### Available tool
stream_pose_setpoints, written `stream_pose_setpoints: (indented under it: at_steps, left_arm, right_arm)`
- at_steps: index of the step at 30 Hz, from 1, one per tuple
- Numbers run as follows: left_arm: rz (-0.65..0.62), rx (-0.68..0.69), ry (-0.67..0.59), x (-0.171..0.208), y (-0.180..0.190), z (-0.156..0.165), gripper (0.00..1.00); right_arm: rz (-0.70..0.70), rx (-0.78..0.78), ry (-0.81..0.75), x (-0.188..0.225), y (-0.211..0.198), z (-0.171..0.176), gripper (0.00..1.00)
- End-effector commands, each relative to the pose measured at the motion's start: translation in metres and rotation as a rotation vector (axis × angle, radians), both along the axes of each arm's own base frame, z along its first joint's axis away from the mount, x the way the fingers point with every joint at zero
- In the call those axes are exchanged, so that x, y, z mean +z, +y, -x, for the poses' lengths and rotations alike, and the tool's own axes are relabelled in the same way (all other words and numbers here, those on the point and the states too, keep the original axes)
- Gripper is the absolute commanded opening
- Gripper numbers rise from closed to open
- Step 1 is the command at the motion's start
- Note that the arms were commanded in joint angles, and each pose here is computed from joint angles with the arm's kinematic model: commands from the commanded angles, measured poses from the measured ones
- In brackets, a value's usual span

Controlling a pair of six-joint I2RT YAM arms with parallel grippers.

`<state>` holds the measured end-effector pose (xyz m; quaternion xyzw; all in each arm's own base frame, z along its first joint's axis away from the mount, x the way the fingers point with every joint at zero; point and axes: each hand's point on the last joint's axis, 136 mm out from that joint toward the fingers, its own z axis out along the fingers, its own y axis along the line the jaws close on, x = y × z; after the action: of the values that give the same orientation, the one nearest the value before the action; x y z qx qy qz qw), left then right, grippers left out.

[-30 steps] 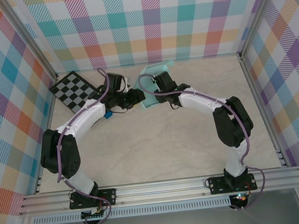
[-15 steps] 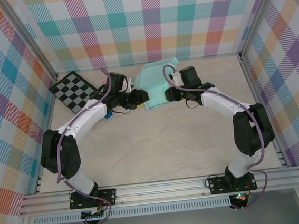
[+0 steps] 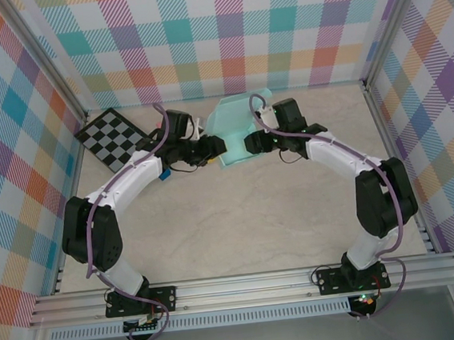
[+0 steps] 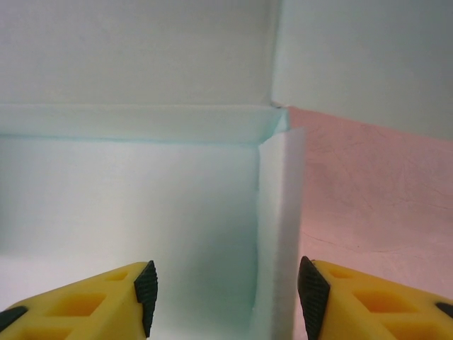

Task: Fold the paper box

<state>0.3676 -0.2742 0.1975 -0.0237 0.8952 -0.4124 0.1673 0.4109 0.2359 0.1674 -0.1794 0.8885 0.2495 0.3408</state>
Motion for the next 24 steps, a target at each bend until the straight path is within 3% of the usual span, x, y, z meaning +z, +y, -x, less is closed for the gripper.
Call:
stream_pose_setpoints:
  at_steps: [1, 13, 18, 24]
  left_arm:
    - [0.037, -0.045, -0.056, 0.027, -0.006, 0.005, 0.3]
    - [0.062, -0.059, -0.07, 0.036, -0.01, 0.007, 0.3]
    - [0.064, -0.058, -0.072, 0.037, -0.01, 0.007, 0.3]
    - [0.069, -0.056, -0.081, 0.041, -0.01, 0.008, 0.3]
  right_arm:
    - [0.022, -0.06, -0.062, 0.023, -0.013, -0.01, 0.55]
    - [0.146, -0.106, -0.081, 0.004, -0.023, -0.029, 0.41]
    - [0.248, -0.07, -0.096, -0.003, -0.013, -0.031, 0.38]
    - [0.273, -0.065, -0.087, -0.015, -0.006, -0.033, 0.33]
